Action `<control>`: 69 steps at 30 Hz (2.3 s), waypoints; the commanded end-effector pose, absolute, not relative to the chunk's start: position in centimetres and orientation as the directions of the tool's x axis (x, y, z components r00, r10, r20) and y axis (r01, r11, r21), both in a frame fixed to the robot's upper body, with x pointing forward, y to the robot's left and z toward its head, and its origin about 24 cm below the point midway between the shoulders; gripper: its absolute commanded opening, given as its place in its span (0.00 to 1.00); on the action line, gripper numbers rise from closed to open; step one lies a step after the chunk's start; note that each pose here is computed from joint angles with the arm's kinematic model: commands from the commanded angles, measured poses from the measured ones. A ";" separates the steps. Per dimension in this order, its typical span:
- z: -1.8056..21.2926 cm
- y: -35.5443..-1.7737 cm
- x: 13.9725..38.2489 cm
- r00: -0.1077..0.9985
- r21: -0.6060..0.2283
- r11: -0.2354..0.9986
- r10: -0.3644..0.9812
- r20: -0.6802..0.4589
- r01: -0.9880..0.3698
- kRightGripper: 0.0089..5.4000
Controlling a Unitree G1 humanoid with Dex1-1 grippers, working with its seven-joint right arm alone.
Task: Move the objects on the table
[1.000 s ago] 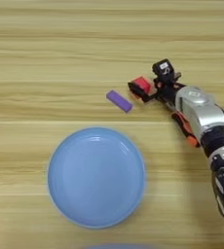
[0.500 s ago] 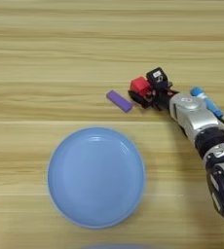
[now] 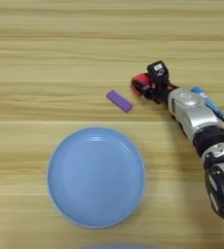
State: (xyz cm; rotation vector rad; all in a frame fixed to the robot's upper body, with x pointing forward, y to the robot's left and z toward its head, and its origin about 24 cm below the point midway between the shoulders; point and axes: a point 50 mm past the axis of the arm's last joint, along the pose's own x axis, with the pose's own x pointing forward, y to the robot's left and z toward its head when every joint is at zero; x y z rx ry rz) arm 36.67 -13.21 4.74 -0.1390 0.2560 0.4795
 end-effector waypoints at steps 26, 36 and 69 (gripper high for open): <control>12.7 -9.3 31.4 0.582 -0.240 0.556 0.812 -0.045 -0.796 0.41; 10.0 -8.5 31.2 0.568 -0.215 0.534 0.810 -0.148 -0.818 0.41; 7.9 -8.0 31.4 0.564 -0.152 0.544 0.802 -0.195 -0.825 0.53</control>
